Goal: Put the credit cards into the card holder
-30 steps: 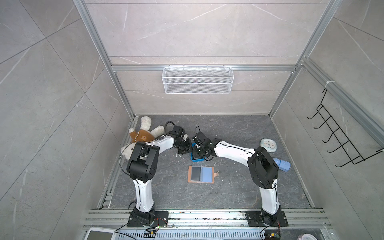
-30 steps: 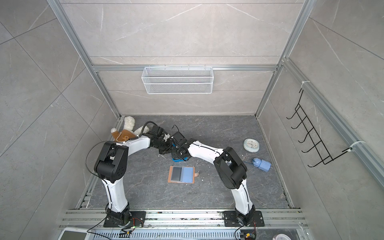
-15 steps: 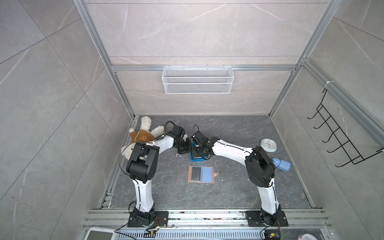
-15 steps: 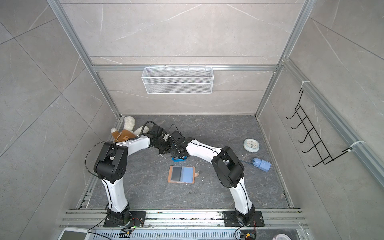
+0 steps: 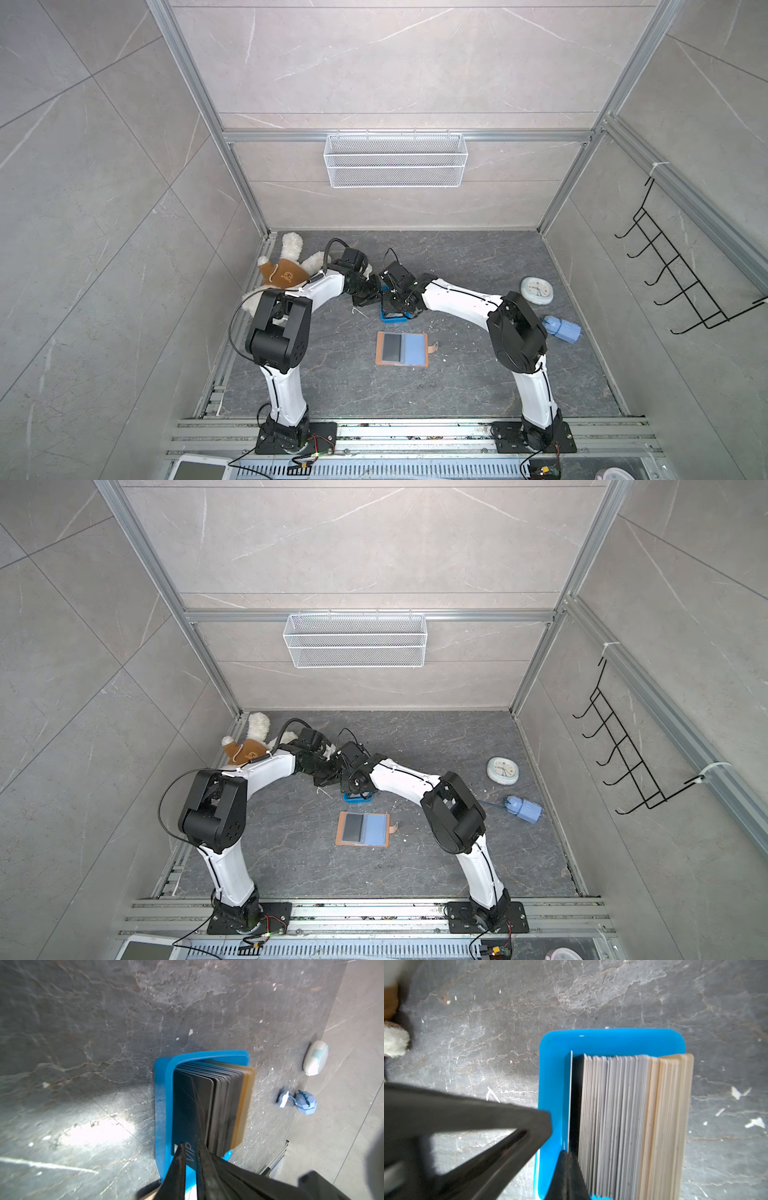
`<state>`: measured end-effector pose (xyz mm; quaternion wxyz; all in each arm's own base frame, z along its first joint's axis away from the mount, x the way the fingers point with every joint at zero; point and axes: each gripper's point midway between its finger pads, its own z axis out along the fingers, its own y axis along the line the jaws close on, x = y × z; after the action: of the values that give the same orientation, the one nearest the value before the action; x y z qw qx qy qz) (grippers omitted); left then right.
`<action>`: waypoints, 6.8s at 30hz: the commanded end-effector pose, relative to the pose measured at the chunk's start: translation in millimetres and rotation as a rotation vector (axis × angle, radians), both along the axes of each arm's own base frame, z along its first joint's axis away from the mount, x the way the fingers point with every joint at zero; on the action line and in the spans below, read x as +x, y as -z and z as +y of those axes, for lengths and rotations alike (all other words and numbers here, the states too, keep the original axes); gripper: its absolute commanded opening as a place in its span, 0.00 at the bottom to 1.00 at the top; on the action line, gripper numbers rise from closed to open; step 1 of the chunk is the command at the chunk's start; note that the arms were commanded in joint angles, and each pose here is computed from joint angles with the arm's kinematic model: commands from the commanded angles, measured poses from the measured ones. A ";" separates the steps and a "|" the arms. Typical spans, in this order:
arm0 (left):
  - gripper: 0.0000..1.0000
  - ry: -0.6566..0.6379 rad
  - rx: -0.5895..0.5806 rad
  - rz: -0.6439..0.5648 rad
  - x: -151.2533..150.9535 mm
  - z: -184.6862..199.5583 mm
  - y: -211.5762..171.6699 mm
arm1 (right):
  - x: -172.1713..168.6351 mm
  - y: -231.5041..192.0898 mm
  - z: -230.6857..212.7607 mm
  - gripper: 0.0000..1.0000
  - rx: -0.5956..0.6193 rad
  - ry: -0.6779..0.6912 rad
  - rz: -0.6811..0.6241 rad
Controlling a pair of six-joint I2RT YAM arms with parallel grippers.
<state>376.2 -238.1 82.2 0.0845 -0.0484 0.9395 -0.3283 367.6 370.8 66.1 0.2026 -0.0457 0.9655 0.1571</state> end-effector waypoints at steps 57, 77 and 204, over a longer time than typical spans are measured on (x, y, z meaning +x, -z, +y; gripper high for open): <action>0.29 0.055 -0.482 -0.247 -140.5 -19.7 -65.7 | -109.3 -101.2 -90.2 0.00 0.414 -0.075 -0.131; 0.31 0.194 -0.701 -0.262 -171.9 -60.2 -81.8 | -167.1 -106.6 -131.4 0.00 0.728 -0.045 -0.070; 0.00 0.069 -0.289 -0.168 -191.2 -9.4 -23.3 | -139.2 49.6 -140.6 0.21 0.205 0.215 0.106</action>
<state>183.1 -248.6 104.2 0.1305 -0.0035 0.8739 -0.4683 228.3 228.5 20.2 0.1758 0.1117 0.9484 0.2393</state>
